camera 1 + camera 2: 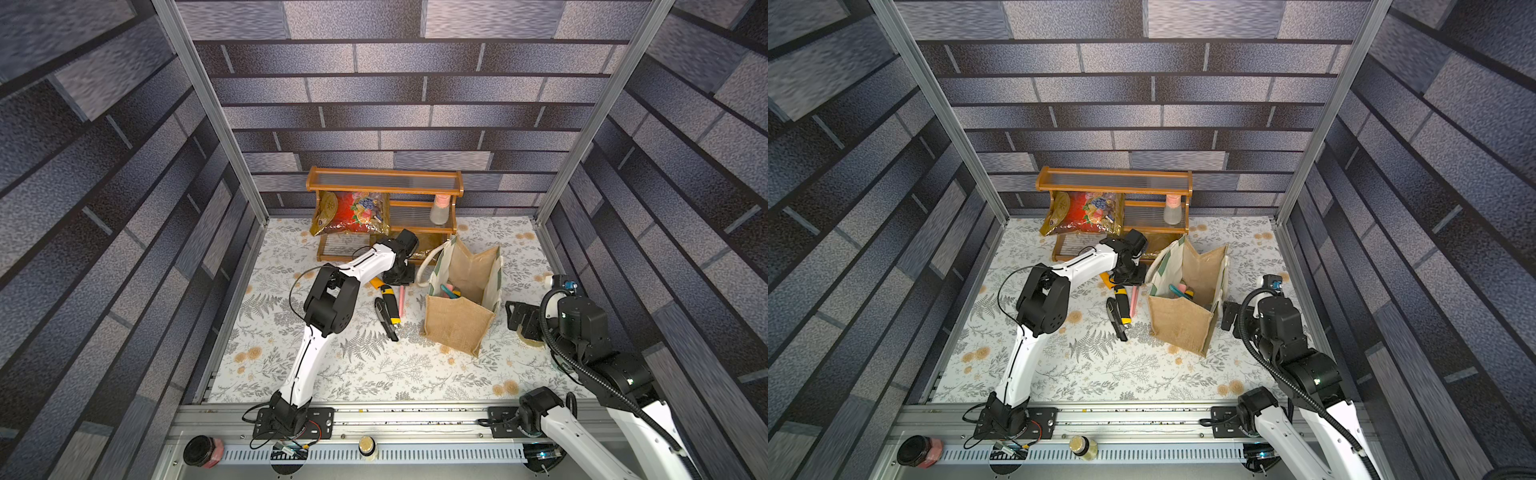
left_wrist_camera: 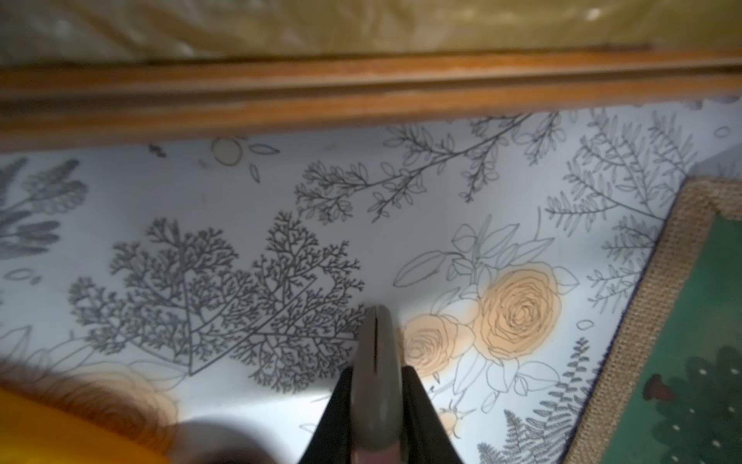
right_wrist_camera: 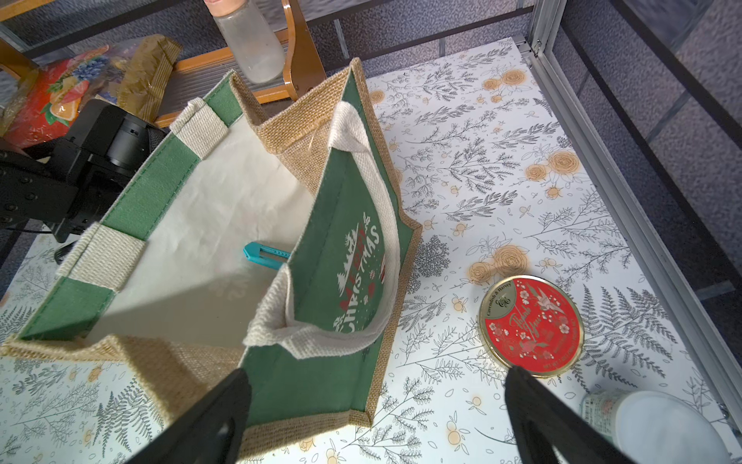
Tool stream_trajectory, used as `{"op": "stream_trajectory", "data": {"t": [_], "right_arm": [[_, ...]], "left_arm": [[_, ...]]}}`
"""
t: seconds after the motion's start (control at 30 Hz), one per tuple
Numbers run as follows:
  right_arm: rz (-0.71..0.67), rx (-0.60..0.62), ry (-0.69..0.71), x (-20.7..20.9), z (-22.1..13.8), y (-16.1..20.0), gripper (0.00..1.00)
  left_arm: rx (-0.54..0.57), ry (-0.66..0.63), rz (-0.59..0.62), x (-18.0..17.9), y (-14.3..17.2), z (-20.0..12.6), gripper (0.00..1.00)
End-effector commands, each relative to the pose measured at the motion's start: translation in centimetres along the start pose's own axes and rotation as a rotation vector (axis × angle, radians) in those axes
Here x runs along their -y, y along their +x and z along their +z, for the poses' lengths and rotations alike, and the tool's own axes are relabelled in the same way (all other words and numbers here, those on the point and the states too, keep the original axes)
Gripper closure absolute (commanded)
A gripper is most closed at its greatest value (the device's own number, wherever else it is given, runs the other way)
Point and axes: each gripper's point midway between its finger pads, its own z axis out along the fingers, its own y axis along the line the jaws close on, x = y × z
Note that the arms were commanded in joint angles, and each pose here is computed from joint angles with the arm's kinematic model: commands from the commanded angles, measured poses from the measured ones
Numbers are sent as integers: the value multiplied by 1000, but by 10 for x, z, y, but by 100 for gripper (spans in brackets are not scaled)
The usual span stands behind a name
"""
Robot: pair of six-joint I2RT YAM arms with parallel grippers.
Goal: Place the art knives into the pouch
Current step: Pick up the utility knife at the center of the board.
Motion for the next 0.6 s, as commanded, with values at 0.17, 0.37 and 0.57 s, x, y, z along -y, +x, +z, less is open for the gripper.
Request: {"op": "stream_trajectory", "data": {"t": [0.17, 0.37, 0.57], "right_arm": [[5, 4, 20, 6, -4, 2, 0], [15, -1, 9, 4, -4, 3, 0], [0, -20, -104, -16, -1, 6, 0]], "left_arm": [[-31, -43, 7, -1, 10, -4, 83], [24, -31, 32, 7, -2, -36, 83], [116, -13, 61, 17, -14, -91, 83]]}}
